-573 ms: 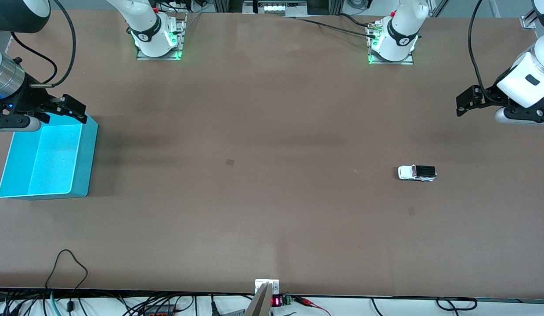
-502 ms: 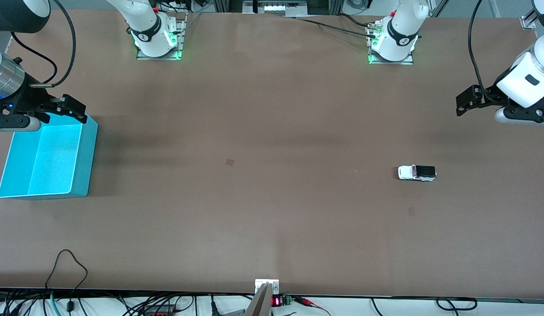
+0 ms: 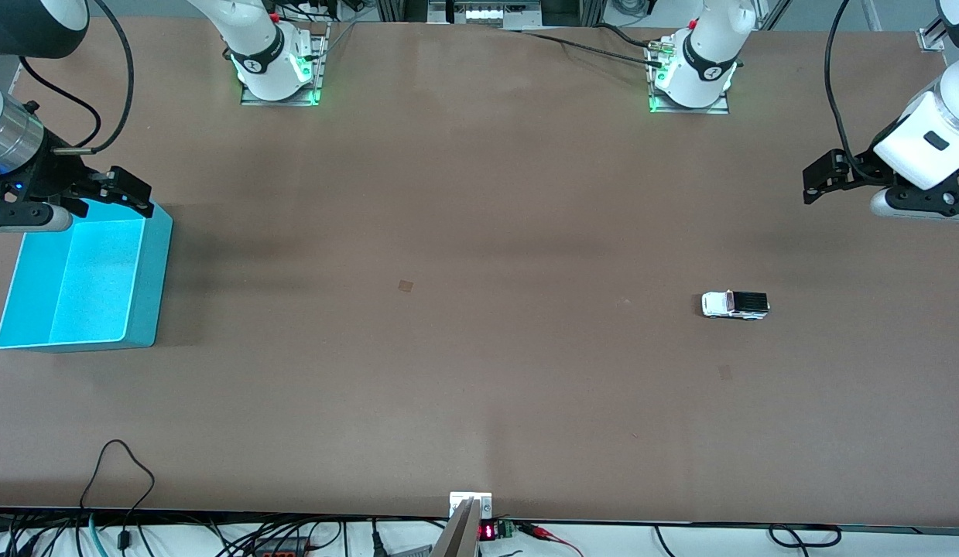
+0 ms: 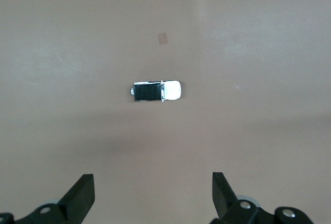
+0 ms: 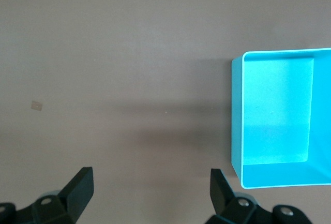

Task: Wind and store white jeep toy
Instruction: 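Move the left gripper toward the white jeep toy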

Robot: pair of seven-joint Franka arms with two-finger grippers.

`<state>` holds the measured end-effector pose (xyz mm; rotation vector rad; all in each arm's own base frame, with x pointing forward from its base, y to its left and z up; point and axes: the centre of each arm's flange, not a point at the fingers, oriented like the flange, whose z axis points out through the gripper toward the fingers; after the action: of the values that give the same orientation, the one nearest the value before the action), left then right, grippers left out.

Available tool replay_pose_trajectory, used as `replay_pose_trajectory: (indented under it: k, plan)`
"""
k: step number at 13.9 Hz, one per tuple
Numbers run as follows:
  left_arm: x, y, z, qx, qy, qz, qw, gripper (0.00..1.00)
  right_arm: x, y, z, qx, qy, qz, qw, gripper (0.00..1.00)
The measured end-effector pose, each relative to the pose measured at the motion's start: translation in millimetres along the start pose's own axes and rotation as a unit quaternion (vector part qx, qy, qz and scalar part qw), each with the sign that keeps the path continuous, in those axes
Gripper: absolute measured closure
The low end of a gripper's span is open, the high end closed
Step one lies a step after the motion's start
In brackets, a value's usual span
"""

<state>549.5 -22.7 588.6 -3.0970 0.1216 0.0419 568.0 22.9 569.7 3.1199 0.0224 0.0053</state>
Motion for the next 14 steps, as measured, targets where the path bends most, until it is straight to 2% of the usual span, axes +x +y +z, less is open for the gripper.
replay_pose_trajectory:
  k: [3, 9, 14]
  plan:
    - [-0.1, 0.7, 1.6, 0.000, -0.004, 0.001, 1.000, 0.00, 0.0, 0.0, 0.0, 0.000, 0.000, 0.000, 1.000, 0.00]
    - [-0.6, 5.1, 19.4, -0.002, -0.046, 0.016, 0.999, 0.00, -0.2, 0.0, 1.0, 0.000, -0.001, 0.000, 1.000, 0.00]
    - [11.6, 4.2, 57.1, -0.012, -0.081, 0.105, 0.991, 0.00, -0.5, 0.0, 1.8, 0.000, -0.002, 0.000, 1.000, 0.00]
